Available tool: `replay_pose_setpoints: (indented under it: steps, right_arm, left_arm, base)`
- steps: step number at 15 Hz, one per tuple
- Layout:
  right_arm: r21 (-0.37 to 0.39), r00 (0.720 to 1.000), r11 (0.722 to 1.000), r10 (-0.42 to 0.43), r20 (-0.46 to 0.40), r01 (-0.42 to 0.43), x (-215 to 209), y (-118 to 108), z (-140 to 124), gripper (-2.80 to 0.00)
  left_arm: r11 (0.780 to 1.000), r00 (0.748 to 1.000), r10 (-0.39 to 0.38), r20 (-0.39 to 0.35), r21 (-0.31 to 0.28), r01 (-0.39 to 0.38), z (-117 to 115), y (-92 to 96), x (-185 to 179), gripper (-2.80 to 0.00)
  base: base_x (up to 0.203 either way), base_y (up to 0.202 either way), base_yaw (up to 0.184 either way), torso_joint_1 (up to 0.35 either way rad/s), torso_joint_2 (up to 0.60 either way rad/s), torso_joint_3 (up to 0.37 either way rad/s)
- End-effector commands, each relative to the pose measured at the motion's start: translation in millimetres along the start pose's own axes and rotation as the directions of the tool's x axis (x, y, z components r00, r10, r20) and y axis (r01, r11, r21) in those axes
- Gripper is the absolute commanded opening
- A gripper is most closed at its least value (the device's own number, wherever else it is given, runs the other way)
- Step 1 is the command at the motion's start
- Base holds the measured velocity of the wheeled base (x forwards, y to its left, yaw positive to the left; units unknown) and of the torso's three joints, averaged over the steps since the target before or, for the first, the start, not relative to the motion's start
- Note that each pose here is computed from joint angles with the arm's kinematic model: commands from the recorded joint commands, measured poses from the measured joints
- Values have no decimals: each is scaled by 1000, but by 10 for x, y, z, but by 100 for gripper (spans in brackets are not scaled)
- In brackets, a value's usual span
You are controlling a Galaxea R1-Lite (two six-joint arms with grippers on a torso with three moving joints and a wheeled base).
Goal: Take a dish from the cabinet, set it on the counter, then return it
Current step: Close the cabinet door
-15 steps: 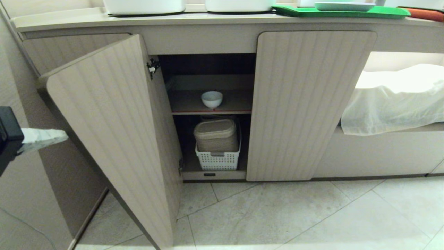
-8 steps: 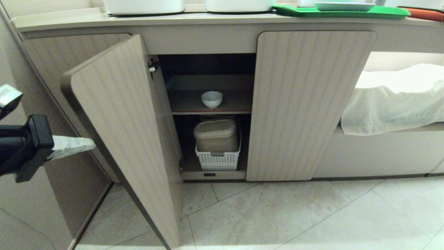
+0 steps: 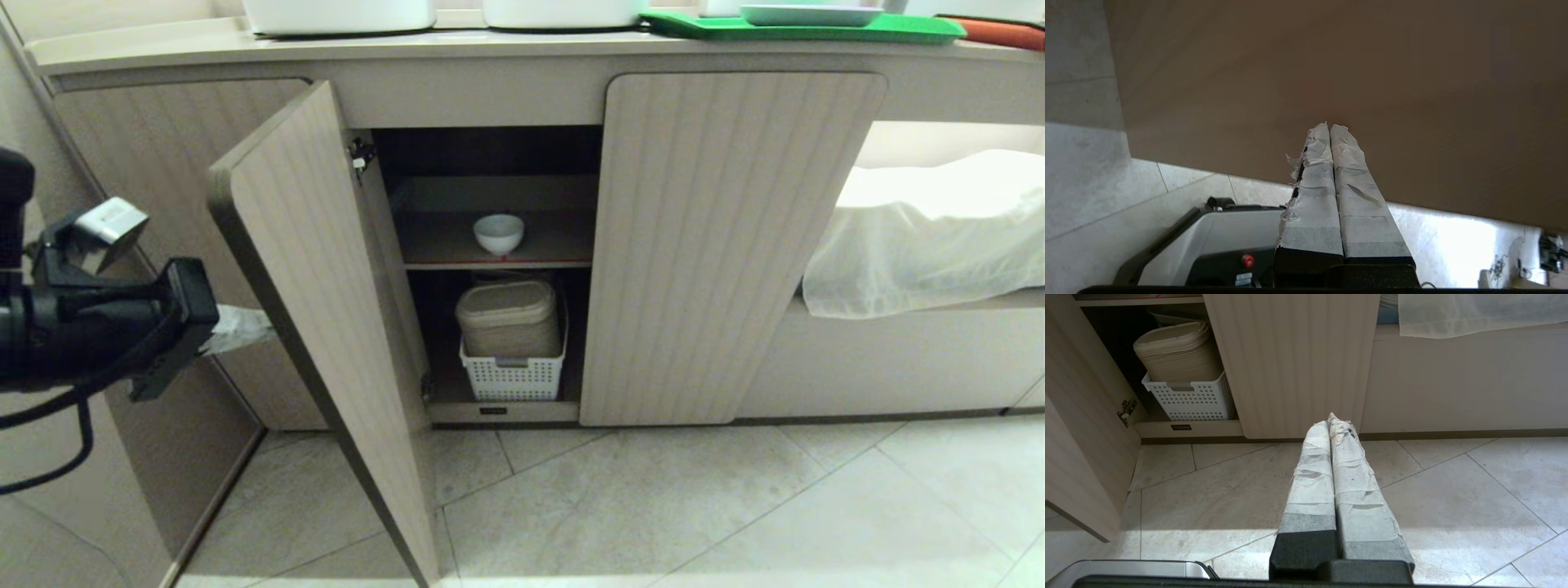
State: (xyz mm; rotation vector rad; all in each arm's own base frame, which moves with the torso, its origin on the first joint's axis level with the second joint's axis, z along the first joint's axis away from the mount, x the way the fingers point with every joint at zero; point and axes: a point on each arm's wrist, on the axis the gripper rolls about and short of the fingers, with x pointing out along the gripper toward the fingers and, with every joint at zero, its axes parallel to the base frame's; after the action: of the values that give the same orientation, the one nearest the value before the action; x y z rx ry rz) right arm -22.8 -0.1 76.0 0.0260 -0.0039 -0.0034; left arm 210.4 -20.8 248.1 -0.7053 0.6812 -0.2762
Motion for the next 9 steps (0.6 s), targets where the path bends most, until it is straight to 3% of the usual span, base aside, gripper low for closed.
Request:
replay_pose_setpoints:
  steps: [1,4,9]
  right_arm:
    - [0,1000,1000,0,1,0,0,0,4,-280]
    - [0,1000,1000,0,0,0,1,0,2,-280]
    - [0,1000,1000,0,1,0,0,0,4,-280]
  left_arm:
    - [1000,999,4,-34,2,-4,15,9,214,-280]
    - [1000,1000,2,-25,4,-2,98,-69,392,-280]
    - [996,999,-32,-26,-82,30,271,-294,695,-280]
  base:
    - [0,0,0,0,0,0]
    - [0,0,0,0,0,0]
    - [0,0,0,0,0,0]
